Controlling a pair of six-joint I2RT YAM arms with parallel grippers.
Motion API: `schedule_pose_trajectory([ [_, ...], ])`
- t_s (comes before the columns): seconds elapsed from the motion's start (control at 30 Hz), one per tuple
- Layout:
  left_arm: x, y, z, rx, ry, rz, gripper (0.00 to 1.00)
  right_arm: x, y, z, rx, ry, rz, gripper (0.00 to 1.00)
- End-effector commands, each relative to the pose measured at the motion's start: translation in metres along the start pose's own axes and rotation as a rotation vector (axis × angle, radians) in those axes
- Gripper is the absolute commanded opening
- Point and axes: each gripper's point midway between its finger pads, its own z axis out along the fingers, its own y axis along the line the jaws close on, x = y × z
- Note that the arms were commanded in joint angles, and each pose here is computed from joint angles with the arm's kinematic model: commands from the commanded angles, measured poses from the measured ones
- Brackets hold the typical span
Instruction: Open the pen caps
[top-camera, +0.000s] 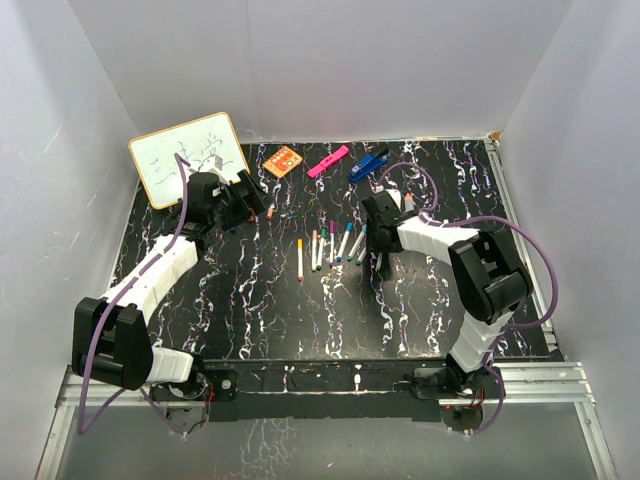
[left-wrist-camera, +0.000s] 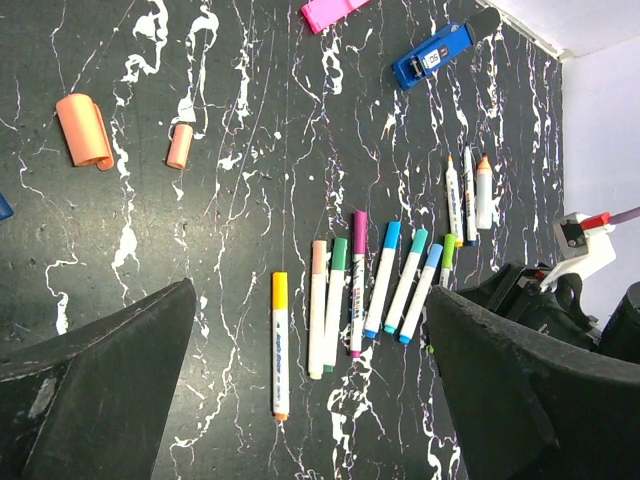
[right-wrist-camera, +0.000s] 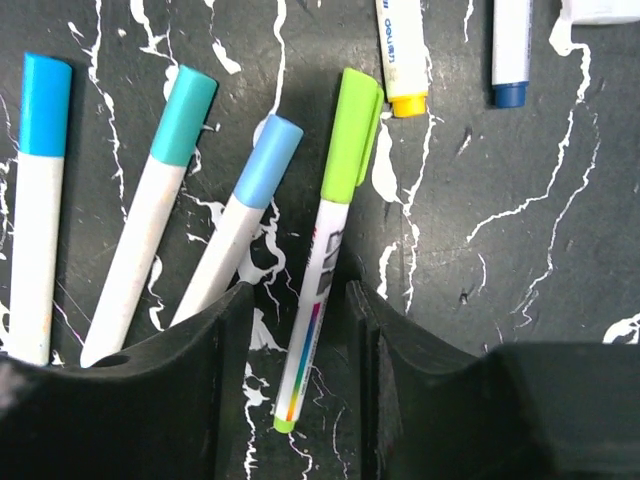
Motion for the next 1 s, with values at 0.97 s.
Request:
schedule_pose_trajectory([
  [0.97,-0.014,-0.01,-0.014,0.029,-0.044,0.004,0.98,-0.004,0.019,0.031,-0.103,0.032,0.007,0.0],
])
